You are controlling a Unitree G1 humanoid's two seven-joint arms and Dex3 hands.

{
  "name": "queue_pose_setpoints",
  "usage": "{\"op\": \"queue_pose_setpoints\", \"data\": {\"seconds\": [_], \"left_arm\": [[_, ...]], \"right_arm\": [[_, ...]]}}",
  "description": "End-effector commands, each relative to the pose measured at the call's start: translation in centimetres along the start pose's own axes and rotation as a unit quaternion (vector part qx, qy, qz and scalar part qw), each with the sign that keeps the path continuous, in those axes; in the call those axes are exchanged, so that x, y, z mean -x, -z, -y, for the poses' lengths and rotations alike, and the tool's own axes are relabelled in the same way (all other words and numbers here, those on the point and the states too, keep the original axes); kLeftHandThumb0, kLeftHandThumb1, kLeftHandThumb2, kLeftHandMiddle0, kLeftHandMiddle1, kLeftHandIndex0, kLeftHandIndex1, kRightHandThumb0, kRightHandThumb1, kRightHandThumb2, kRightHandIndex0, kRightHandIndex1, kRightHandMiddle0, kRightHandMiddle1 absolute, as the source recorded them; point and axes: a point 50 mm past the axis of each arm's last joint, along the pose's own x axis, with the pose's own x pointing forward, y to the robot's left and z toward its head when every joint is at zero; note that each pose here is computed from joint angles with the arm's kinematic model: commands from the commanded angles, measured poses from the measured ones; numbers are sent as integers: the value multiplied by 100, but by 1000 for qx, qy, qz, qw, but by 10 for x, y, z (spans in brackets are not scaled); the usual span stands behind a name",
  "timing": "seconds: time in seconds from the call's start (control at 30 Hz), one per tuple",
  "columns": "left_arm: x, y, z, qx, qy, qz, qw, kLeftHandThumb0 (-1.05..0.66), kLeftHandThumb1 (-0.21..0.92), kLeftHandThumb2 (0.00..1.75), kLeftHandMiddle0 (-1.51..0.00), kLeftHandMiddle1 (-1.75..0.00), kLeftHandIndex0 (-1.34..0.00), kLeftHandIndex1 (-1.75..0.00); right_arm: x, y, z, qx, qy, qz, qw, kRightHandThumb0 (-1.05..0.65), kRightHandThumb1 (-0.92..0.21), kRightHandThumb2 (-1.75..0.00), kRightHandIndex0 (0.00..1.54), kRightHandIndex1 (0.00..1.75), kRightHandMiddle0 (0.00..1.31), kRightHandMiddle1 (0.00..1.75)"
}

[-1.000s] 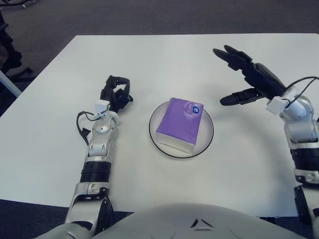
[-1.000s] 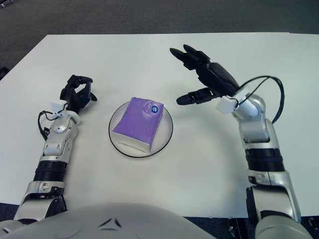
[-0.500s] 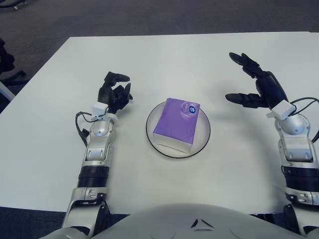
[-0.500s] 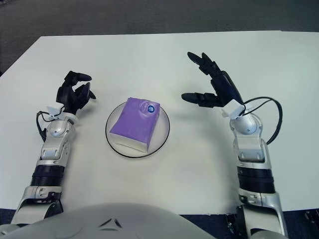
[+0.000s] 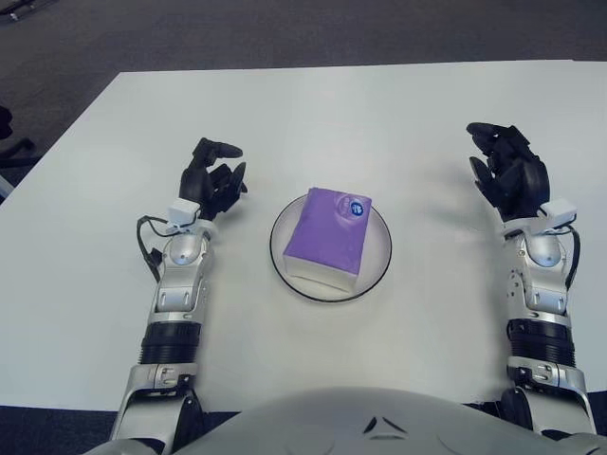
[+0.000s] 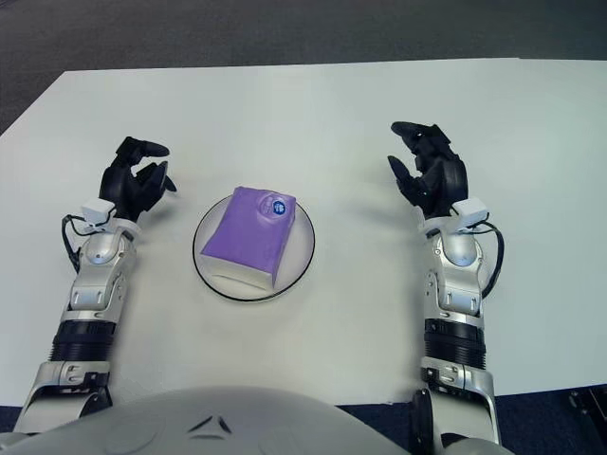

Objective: Put the tissue paper into the plate.

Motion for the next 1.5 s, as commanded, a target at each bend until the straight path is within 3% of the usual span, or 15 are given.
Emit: {"op": "queue_pose_setpoints", "data": {"seconds": [0.0,0.33,0.53,1.17,1.47], "left_arm": [[20,32,4,21,-4,-67,998,-36,92,33,-80,-175,-41,-155],[16,39,11,40,20,-62,997,-36,92,33,-81,-175,-40,-155],[16,44,14,47,27,-61,997,-36,92,33,-82,-175,-40,-155],[24,49,12,44,13,-75,996,-36,92,35,-84,-175,-39,-157],[31,50,5,44,-8,-81,996,-36,92,36,-83,-175,-38,-158]], "right_arm": [[21,25,-10,-57,32,-39,997,-1,-92,-22,57,126,42,140],[36,37,-13,-71,65,-53,994,0,-92,-20,58,126,44,139],[39,45,-16,-62,58,-96,992,0,-92,-19,61,127,43,135],[39,68,-26,-38,3,-233,972,-1,-92,-20,62,126,41,137],[33,76,-29,-22,-28,-254,967,-1,-92,-20,63,122,39,143]]}}
